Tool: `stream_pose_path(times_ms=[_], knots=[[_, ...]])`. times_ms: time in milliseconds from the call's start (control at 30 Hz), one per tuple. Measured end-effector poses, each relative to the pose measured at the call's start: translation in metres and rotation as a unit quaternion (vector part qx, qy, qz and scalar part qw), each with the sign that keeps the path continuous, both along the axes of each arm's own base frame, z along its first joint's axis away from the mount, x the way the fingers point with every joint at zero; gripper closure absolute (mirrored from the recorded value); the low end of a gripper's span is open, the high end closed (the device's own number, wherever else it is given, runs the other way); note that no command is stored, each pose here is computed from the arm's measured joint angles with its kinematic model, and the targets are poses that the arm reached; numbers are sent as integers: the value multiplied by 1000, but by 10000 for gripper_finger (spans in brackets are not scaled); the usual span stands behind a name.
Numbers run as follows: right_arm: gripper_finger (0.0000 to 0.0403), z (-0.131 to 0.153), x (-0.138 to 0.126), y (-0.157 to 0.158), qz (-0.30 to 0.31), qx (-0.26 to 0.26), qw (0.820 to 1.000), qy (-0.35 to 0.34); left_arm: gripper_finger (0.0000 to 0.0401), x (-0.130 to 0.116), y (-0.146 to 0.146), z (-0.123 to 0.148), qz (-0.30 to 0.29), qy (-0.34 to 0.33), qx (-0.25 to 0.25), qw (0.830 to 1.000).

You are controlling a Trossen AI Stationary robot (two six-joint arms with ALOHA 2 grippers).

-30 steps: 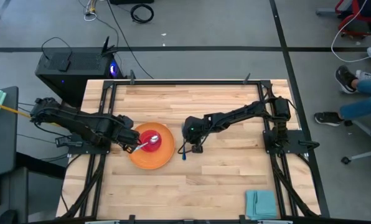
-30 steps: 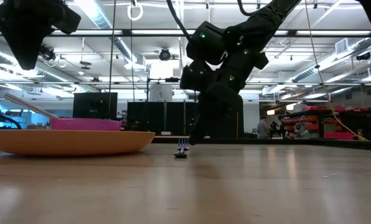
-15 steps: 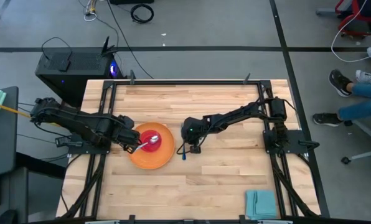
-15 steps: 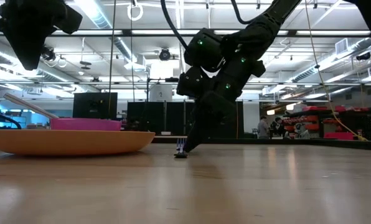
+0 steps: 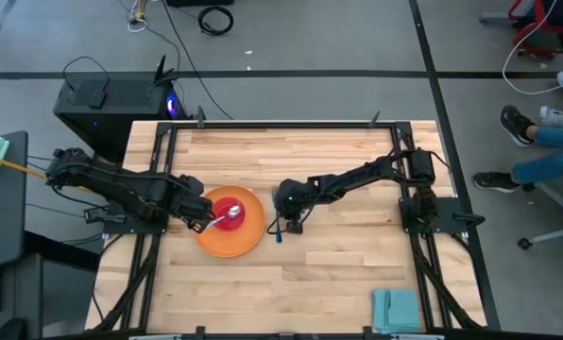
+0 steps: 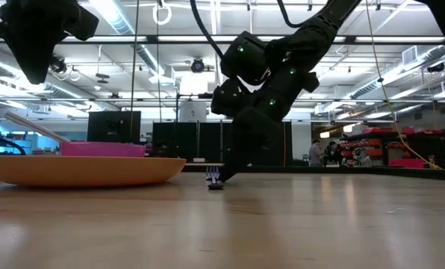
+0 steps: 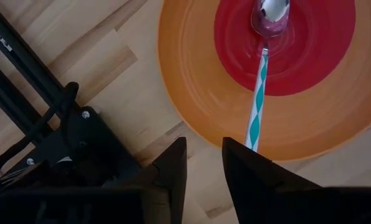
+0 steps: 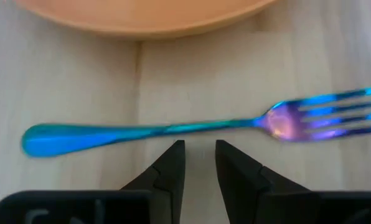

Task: Set table place
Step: Place the metal spoon into the pink bowl

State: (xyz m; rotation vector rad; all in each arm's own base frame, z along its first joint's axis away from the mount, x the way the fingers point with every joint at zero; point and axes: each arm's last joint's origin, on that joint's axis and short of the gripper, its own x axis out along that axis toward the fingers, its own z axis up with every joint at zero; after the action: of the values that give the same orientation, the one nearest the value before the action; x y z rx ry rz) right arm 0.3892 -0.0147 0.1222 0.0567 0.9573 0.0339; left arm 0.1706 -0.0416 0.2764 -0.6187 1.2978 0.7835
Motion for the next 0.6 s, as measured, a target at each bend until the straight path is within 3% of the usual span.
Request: stream_pose_path(times_ms=[167, 600], knots=[[308, 3, -7, 13, 14, 3, 999, 30, 287, 0, 0, 0, 0, -1, 0, 1000], [308, 3, -4, 50, 70, 8, 998, 7, 285, 1, 0, 0, 0, -4, 1, 1000]])
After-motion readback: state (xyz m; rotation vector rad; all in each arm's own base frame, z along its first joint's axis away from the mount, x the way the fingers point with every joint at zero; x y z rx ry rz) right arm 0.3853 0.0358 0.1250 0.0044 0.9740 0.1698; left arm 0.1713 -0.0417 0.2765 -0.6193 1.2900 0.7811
